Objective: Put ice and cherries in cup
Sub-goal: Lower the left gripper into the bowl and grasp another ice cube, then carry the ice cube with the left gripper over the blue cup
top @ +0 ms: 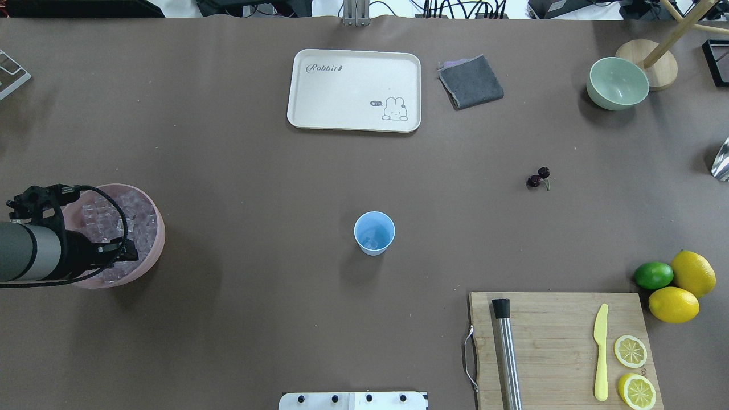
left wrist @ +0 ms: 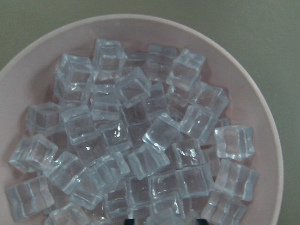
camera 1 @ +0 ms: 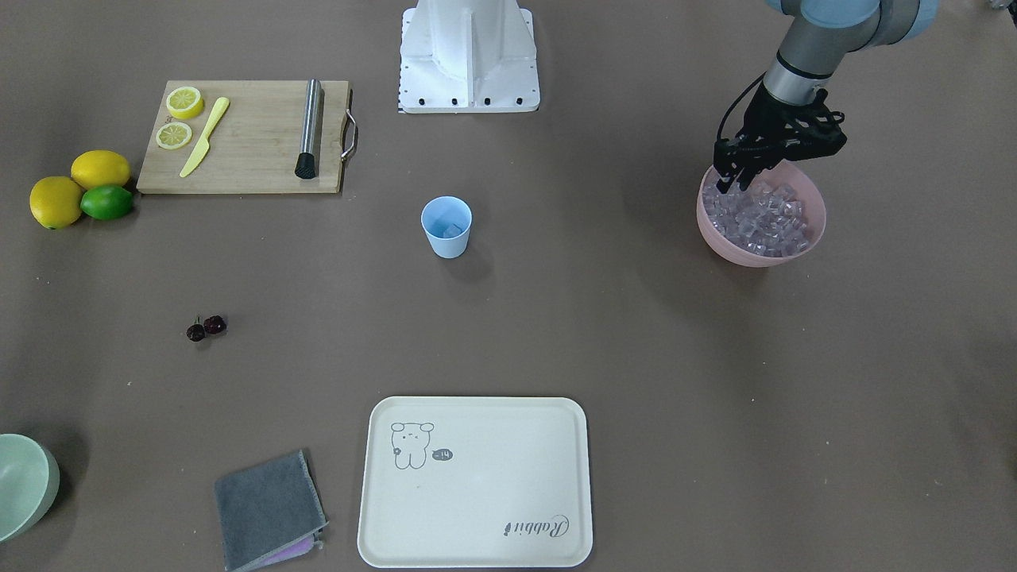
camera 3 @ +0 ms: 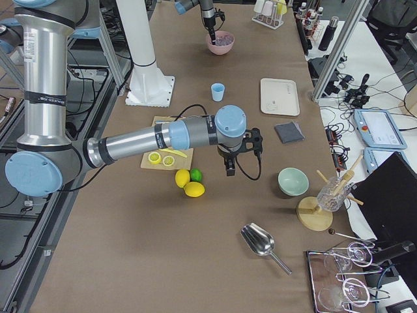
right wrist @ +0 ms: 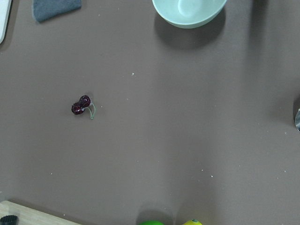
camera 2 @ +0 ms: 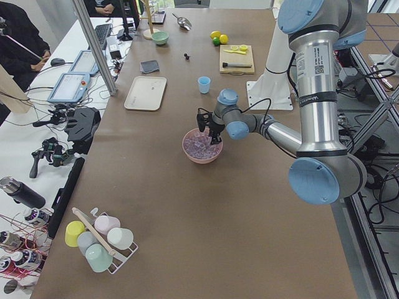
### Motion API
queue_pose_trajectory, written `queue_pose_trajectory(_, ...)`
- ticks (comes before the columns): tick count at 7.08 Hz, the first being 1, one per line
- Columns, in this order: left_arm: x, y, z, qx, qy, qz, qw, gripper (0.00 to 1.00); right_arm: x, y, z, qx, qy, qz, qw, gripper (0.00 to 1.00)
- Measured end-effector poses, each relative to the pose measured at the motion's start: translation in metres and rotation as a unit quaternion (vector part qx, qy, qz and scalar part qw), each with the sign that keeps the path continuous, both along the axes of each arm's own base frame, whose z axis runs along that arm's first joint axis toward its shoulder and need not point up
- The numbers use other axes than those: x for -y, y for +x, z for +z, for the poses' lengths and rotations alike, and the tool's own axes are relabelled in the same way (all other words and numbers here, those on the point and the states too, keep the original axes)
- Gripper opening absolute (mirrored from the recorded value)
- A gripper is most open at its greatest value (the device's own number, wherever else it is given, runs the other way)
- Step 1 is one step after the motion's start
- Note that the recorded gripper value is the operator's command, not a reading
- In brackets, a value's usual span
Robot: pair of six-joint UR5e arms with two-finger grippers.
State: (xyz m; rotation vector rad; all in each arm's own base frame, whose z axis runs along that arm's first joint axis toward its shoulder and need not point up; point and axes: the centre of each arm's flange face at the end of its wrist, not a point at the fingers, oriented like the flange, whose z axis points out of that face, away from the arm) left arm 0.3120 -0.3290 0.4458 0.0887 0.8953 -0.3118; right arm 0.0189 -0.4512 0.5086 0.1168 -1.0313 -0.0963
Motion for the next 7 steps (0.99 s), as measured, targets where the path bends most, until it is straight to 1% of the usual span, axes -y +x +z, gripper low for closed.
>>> queue_pose_trajectory(1, 0.0, 0.0, -0.001, -0.002, -0.001, 0.001, 1.0, 0.0, 0.0, 0.0, 0.0, 0.0, 0.0, 0.0, 1.0, 1.0)
queue_pose_trajectory(4, 0.005, -0.013, -0.006, -0.01, -0.001, 0.013, 0.9999, 0.0, 0.0, 0.0, -0.002, 0.001, 0.001, 0.0, 1.0, 1.0)
queue_pose_trajectory(5, 0.013, -0.028, -0.01, -0.018, -0.002, 0.01, 0.9998, 0.0, 0.0, 0.0, -0.003, 0.001, 0.002, 0.001, 1.0, 1.0)
queue_pose_trajectory(7, 0.029, -0.058, -0.025, -0.035, 0.001, -0.013, 0.9993, 0.0, 0.0, 0.0, -0.004, 0.002, 0.003, 0.0, 1.0, 1.0)
